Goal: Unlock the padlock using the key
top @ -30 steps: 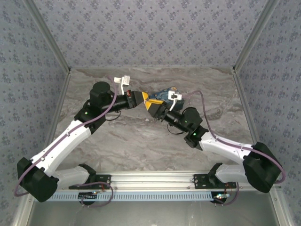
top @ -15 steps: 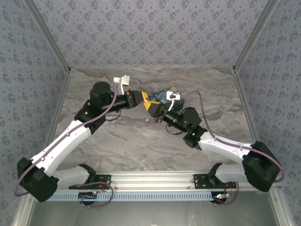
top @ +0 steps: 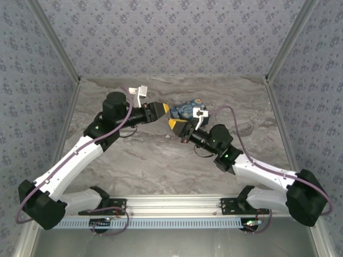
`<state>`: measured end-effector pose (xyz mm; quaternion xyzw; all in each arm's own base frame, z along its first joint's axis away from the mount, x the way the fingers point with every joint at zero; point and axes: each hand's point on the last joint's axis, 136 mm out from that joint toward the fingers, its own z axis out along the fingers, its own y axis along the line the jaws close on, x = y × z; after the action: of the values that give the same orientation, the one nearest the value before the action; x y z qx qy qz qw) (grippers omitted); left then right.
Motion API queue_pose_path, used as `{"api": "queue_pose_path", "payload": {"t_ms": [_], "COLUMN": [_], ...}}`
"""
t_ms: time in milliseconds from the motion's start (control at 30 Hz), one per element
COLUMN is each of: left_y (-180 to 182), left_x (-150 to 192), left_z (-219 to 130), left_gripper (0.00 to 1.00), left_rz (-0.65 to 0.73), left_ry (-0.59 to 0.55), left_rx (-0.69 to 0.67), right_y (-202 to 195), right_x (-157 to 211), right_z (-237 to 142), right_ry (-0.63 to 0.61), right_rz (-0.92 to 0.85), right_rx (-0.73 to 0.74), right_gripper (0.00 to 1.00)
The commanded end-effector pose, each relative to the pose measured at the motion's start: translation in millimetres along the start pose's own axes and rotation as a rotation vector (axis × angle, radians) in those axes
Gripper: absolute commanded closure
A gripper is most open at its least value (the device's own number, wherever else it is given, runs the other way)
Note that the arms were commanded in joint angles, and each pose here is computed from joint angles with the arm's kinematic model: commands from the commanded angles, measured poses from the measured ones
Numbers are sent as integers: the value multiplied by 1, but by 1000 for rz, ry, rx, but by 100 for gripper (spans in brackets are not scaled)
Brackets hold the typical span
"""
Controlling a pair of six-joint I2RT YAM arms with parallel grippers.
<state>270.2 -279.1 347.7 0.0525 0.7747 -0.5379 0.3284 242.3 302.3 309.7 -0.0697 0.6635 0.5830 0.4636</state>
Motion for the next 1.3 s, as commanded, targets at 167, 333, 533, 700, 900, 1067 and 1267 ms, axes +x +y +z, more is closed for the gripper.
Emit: {"api": "queue_pose_path", "payload": {"t_ms": [167, 333, 533, 700, 900, 1067, 1267], "left_y": [79, 131, 170, 186, 215, 230, 254], "left_x": [0, 26, 49, 60, 79, 93, 108], "left_z": [9, 47, 92, 120, 140, 146, 137], "left_gripper": [9, 4, 3, 3, 4, 5, 6], "left_rz": [-20, -121, -225, -262, -325, -333, -311], "left_ry": [32, 156, 261, 304, 353, 391, 441], "left_rx": [-315, -390, -441, -459, -520, -553, -642], "right_y": [-66, -88, -95, -95, -96, -98, -99], "right_x": [24, 34, 42, 44, 42, 42, 41], "right_z": [-70, -112, -134, -142, -144, -146, -147], "right_ry": [146, 146, 107, 96, 92, 91, 83], "right_rz": [-105, -44, 13, 22, 18, 18, 24], "right_rx": [473, 635, 655, 662, 673, 686, 694], "right_gripper": [100, 100, 100, 100, 100, 100, 100]}}
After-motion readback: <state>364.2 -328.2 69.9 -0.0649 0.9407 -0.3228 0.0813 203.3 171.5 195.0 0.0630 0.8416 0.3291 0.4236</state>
